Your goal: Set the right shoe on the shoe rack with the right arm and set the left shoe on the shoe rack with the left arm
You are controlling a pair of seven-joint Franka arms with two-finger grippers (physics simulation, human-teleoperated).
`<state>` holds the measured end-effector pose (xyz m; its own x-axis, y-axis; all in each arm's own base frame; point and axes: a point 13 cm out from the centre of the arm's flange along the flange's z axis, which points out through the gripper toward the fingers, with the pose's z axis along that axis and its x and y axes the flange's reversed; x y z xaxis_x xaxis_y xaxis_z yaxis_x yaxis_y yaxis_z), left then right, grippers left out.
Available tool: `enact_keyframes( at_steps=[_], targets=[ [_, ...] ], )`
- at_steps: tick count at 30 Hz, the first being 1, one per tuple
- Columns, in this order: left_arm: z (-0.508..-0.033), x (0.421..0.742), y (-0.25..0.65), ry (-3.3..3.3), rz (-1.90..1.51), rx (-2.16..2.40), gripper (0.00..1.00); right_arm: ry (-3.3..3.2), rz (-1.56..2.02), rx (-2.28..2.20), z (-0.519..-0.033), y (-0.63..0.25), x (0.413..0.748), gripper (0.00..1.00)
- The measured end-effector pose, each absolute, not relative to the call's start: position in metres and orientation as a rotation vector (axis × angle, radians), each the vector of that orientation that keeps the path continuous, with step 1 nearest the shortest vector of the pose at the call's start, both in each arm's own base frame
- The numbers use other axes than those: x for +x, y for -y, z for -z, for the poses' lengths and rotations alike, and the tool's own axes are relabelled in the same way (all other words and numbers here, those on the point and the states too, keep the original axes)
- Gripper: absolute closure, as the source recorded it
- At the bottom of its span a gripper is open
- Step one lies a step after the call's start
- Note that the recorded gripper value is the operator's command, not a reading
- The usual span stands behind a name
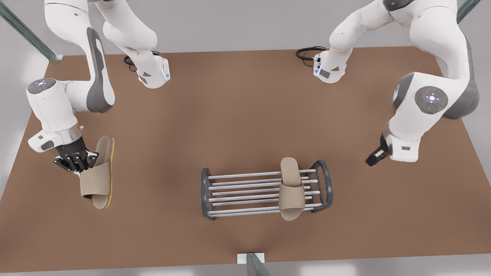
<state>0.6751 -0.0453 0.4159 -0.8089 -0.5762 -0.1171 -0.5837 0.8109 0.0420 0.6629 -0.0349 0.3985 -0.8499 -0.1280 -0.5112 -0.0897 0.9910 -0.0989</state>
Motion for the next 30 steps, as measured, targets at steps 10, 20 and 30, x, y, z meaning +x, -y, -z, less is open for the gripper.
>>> enact_keyframes(
  at_steps=[10, 20, 30],
  targets=[
    [-0.454, 0.586, 0.026, -3.095, 0.005, -0.864, 0.00, -2.734, -0.168, -0.249, -0.485, -0.169, 0.731, 0.79],
    [-0.451, 0.594, 0.045, -3.152, 0.016, -0.464, 0.00, -2.841, 0.002, -0.014, -0.423, -0.336, 0.704, 0.79],
    [-0.452, 0.595, 0.049, -3.169, 0.009, -0.250, 0.00, -2.762, -0.165, 0.317, -0.373, -0.416, 0.710, 0.79]
  ],
)
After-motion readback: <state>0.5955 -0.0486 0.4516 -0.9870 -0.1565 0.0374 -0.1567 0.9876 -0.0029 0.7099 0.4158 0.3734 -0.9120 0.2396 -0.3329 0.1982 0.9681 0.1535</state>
